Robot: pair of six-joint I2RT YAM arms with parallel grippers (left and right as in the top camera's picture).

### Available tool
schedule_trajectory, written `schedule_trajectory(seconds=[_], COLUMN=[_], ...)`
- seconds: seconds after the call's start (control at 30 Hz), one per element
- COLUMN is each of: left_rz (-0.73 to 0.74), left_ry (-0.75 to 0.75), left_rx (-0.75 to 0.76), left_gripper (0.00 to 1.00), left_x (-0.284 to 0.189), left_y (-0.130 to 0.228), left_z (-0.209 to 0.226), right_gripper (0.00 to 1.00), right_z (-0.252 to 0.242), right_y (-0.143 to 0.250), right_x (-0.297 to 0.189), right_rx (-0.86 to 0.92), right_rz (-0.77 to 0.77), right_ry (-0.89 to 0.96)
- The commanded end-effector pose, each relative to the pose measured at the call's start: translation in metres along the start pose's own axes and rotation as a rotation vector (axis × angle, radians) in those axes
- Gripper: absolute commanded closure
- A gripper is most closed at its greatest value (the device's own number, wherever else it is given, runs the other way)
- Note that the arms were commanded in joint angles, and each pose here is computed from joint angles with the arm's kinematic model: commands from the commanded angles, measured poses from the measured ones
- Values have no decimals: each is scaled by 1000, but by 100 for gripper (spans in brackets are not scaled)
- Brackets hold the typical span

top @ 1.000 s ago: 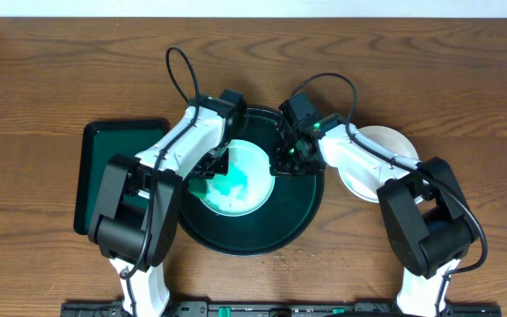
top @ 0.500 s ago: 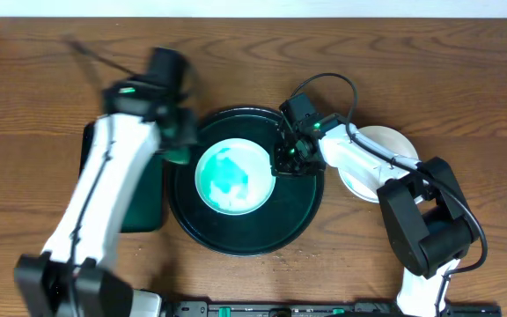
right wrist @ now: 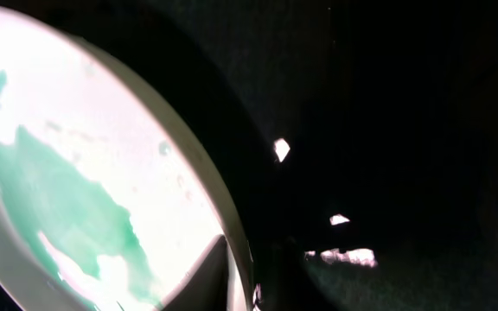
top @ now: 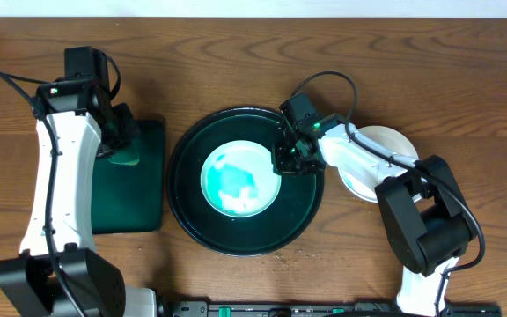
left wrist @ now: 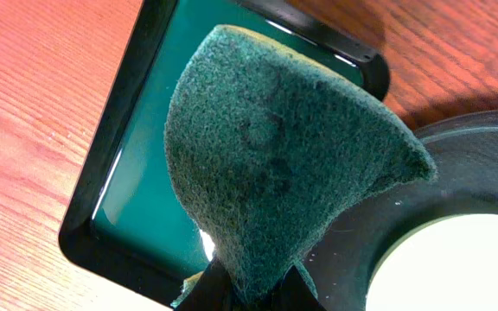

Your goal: Clean dirty plates on tray and stack at the side

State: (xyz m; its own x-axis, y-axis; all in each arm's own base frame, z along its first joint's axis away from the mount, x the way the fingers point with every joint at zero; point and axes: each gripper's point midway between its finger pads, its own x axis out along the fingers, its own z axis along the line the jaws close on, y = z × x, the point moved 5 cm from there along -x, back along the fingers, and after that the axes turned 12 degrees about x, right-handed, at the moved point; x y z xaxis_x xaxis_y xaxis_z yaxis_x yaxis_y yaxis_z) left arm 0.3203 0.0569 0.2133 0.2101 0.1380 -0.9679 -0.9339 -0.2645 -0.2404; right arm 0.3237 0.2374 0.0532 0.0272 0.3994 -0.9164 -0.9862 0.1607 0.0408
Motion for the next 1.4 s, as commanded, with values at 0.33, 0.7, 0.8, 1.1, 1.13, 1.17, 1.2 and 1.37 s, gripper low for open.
schedule_trajectory(seconds=[0.33, 0.7, 0.8, 1.1, 1.13, 1.17, 1.2, 1.37], left_rz=[36, 29, 29, 29, 29, 29, 29, 29], left_ry=[3, 4, 4, 4, 4, 4, 4, 4], left_rx=[15, 14, 14, 14, 14, 14, 14, 14], left_gripper=[93, 93, 93, 93, 93, 92, 93, 93], left_x=[11, 11, 11, 11, 11, 11, 11, 11], left_y=[-1, -2, -2, -2, -2, -2, -2, -2], left_z=[-1, -1, -1, -1, -1, -1, -1, -1], right_gripper=[99, 99, 99, 99, 99, 99, 99, 99], right_z=[19, 46, 56, 90, 94, 99, 103, 117], right_y=[-9, -9, 1, 40, 46, 51, 57, 82], right_x=[-23, -103, -113, -165, -171, -176, -180, -196], right_rx=[-164, -466, -515, -546, -553, -564, -574, -586], right_rz=[-83, -611, -725, -1185, -1230, -1268, -1300, -1419], right_ry=[-11, 379, 491, 793, 824, 855, 887, 994])
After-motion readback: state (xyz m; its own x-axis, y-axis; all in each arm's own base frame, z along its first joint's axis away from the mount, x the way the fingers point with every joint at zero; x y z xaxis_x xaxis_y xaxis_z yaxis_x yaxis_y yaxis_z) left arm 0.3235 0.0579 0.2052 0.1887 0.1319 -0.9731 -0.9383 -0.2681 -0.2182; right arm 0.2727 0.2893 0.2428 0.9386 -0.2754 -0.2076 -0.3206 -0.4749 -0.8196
